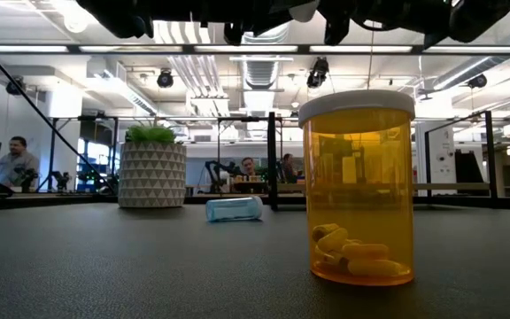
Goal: Pick and place medicine bottles onto shelf by color
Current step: Put the top white pill bottle on the shelf aligned with the other white pill bottle
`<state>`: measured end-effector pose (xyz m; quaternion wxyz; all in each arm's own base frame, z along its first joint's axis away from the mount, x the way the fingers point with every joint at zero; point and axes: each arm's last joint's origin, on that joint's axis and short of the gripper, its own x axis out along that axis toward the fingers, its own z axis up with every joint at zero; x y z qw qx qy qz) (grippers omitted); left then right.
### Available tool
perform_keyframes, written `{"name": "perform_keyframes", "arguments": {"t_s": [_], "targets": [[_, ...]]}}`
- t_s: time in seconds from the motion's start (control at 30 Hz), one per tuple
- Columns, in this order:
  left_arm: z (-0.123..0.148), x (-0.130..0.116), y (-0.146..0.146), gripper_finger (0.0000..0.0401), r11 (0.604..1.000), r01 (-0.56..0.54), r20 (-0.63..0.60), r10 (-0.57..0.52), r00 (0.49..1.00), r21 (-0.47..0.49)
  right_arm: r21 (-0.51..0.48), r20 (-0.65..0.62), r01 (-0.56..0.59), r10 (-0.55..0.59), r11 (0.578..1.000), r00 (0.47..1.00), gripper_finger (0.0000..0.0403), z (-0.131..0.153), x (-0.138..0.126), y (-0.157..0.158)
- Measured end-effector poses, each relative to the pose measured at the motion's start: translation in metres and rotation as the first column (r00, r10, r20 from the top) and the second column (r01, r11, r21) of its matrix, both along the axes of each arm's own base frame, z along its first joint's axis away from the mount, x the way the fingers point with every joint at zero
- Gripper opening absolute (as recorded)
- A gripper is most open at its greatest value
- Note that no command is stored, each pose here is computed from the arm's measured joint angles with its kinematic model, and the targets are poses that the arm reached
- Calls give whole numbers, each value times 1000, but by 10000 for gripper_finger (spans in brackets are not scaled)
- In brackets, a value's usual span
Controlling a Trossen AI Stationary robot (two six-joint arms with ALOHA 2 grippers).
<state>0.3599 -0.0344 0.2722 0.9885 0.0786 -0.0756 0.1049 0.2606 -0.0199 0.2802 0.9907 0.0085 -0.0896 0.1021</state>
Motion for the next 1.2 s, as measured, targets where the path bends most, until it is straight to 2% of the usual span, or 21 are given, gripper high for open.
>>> {"name": "perform_keyframes", "arguments": {"t_s": [0.1, 0.23, 0.33, 0.5, 0.63, 0.83, 0.9, 1.03, 1.2], "targets": [[-1, 0, 2, 219, 997, -78, -7, 77, 997, -15, -3, -54, 71, -71, 997, 996, 126, 0, -5, -4], [-9, -2, 7, 238, 962, -272, -92, 269, 959, -19, -54, -163, 281, -286, 958, 944, 127, -3, -15, -12], [-16, -2, 10, 243, 938, -347, -162, 340, 926, -16, -113, -257, 444, -458, 889, 851, 127, -10, -22, -18], [-27, -3, 9, 244, 933, -351, -231, 326, 917, -76, -197, -361, 615, -639, 764, 679, 128, -39, -31, -32], [-32, -5, 10, 244, 928, -358, -252, 324, 912, -104, -141, -390, 707, -695, 693, 604, 129, -68, -44, -47], [-32, -5, 10, 244, 928, -358, -249, 323, 913, -107, -38, -358, 861, -812, 507, 462, 129, -100, -63, -67], [-32, -5, 10, 244, 928, -358, -247, 323, 913, -108, -24, -361, 881, -826, 472, 433, 129, -108, -65, -70], [-32, -5, 10, 244, 928, -357, -247, 323, 914, -108, -4, -375, 897, -832, 443, 409, 129, -121, -64, -75], [-32, -5, 10, 245, 928, -357, -247, 323, 914, -109, -53, -400, 928, -859, 368, 318, 130, -133, -59, -84]]}}
